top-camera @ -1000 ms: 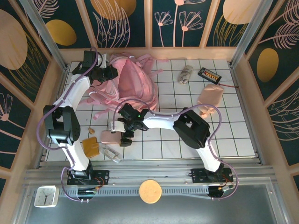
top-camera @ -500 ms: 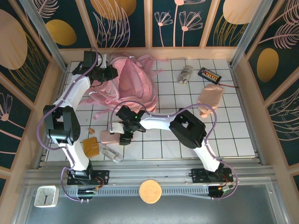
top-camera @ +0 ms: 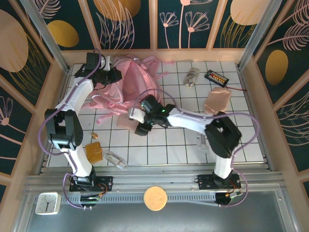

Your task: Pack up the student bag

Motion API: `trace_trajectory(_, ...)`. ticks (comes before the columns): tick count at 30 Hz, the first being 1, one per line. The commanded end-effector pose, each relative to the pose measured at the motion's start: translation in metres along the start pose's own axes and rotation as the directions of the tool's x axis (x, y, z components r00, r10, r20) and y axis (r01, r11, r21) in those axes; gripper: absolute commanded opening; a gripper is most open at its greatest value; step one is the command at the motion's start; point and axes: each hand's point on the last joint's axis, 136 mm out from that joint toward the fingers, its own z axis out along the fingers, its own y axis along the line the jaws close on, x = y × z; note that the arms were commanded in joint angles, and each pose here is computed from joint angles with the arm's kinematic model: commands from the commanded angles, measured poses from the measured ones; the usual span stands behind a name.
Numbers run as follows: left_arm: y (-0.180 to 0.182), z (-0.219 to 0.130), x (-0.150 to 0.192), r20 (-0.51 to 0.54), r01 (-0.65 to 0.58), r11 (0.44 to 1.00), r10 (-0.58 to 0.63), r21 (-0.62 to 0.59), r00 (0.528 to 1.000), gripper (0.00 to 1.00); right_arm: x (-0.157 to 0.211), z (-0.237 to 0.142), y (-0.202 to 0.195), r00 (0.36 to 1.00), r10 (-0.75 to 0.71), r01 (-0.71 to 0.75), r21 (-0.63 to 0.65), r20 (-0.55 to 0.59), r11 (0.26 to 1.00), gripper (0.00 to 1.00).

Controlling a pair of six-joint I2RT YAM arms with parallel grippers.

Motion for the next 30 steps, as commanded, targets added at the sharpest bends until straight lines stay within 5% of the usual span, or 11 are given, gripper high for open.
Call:
trace_trajectory(1,-0.037,-0.024,-0.038,0.139,-0.077,0.989,0.059,0.124,0.989,0.0,-0.007,-0.044,-0.034,0.992,0.109,-0.114,0.093,0.057,0.989,0.48)
trace_trajectory(5,-0.047,-0.025,-0.033,0.132,-0.088,0.986,0.069,0.14,0.989,0.0,-0.001,-0.056,-0.091,0.977,0.21,-0.214,0.179,0.042,0.96,0.48)
trace_trajectory(11,-0.082,-0.025,-0.021,0.125,-0.135,0.974,0.113,0.181,0.986,0.0,0.003,-0.024,-0.159,0.957,0.283,-0.259,0.254,-0.062,0.932,0.48)
trace_trajectory(20,-0.102,-0.017,-0.005,0.104,-0.146,0.966,0.126,0.215,0.987,0.0,-0.022,0.035,-0.215,0.921,0.389,-0.379,0.264,0.018,0.887,0.51)
trace_trajectory(22,-0.103,-0.016,-0.002,0.096,-0.143,0.965,0.124,0.22,0.988,0.0,-0.044,0.042,-0.209,0.916,0.391,-0.401,0.198,0.088,0.894,0.61)
trace_trajectory(25,-0.099,-0.014,0.001,0.093,-0.14,0.967,0.123,0.211,0.988,0.0,-0.071,0.039,-0.2,0.898,0.399,-0.426,0.136,0.186,0.894,0.93)
trace_trajectory(30,-0.093,-0.01,0.001,0.094,-0.143,0.971,0.127,0.189,0.987,0.0,-0.087,-0.018,-0.2,0.837,0.382,-0.475,0.173,0.393,0.863,0.99)
